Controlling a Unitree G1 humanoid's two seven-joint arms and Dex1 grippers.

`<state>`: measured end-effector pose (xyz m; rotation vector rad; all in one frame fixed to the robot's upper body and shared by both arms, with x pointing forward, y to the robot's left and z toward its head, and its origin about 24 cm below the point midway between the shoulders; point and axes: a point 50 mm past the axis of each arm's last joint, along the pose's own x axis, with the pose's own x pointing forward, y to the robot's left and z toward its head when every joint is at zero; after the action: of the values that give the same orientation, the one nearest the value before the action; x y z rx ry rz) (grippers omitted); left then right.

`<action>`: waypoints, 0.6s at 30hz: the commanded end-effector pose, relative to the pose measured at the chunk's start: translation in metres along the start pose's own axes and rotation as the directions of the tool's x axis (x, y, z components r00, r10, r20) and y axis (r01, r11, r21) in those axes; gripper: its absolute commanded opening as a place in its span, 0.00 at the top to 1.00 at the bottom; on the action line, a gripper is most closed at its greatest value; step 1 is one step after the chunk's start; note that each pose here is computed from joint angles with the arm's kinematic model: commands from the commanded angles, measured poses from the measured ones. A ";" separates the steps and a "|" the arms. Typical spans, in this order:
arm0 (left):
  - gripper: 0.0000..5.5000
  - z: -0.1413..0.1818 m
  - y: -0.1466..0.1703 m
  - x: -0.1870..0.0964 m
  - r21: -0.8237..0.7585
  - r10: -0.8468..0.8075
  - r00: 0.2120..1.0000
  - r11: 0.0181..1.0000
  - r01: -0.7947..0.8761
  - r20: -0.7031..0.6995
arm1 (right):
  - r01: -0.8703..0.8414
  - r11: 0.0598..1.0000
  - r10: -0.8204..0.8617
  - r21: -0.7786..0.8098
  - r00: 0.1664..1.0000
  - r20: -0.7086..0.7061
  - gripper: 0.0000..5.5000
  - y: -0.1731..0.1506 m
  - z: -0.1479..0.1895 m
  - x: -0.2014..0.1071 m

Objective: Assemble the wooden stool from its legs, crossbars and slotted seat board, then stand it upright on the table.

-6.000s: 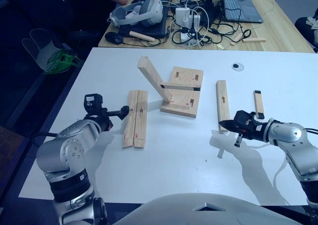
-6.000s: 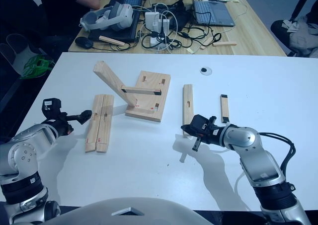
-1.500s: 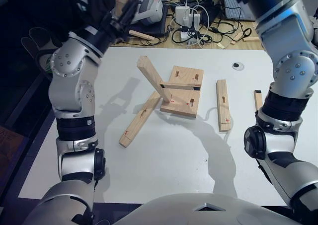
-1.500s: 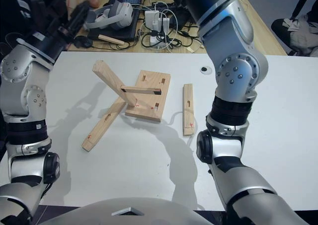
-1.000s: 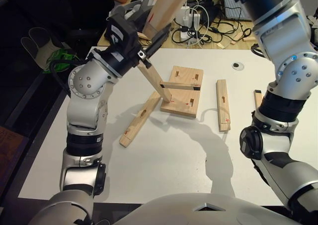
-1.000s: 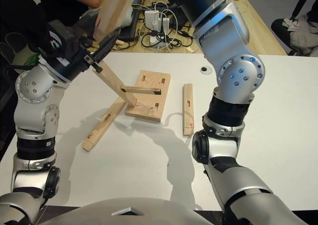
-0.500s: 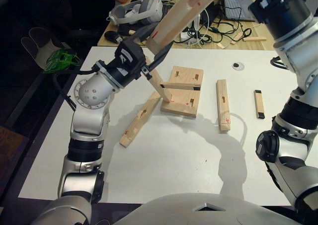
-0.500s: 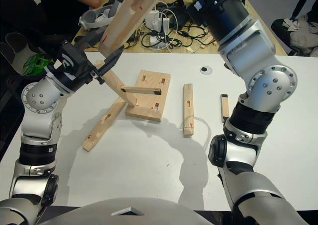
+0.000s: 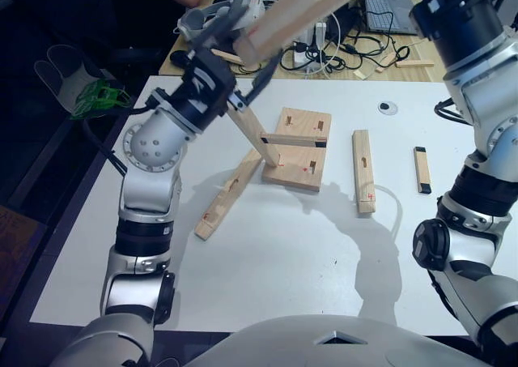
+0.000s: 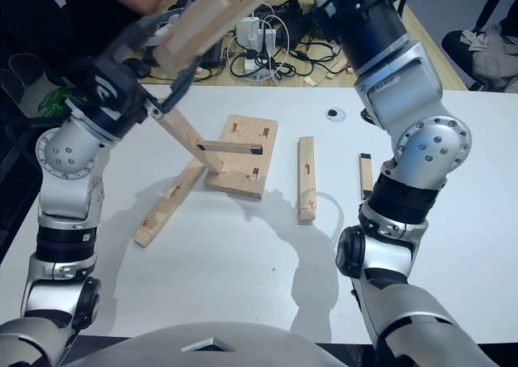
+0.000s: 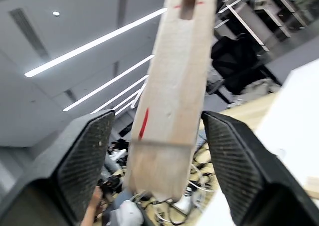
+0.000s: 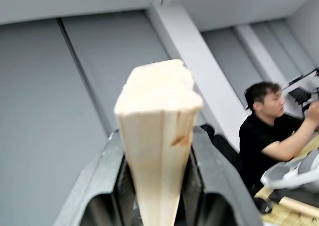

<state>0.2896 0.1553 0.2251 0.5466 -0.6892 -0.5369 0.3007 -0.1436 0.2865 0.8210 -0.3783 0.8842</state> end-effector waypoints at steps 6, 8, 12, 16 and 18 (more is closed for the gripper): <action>0.18 -0.021 0.074 -0.005 0.176 0.426 0.893 0.899 -0.401 -0.143 | 0.323 0.932 -0.297 -0.164 0.941 0.165 0.81 -0.033 0.025 -0.016; 0.13 -0.051 0.072 -0.019 0.137 0.464 0.824 0.885 -0.445 -0.326 | 0.397 0.888 -0.375 -0.231 0.917 0.136 0.81 -0.042 0.020 -0.028; 0.02 -0.100 0.030 -0.050 -0.017 0.282 0.708 0.923 -0.383 -0.647 | 0.507 0.796 -0.529 -0.330 0.848 0.027 0.81 -0.061 0.003 -0.058; 0.02 -0.113 -0.022 -0.069 -0.198 -0.002 0.647 0.953 -0.230 -0.762 | 0.574 0.753 -0.627 -0.323 0.774 -0.085 0.81 -0.067 -0.014 -0.089; 0.02 -0.110 -0.034 -0.073 -0.242 -0.053 0.640 0.947 -0.211 -0.767 | 0.606 0.738 -0.661 -0.298 0.737 -0.138 0.81 -0.067 -0.024 -0.103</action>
<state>0.3158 0.2139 0.1020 0.3983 0.1912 -0.2336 0.3003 -0.2039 0.1839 0.5386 -0.0145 0.2720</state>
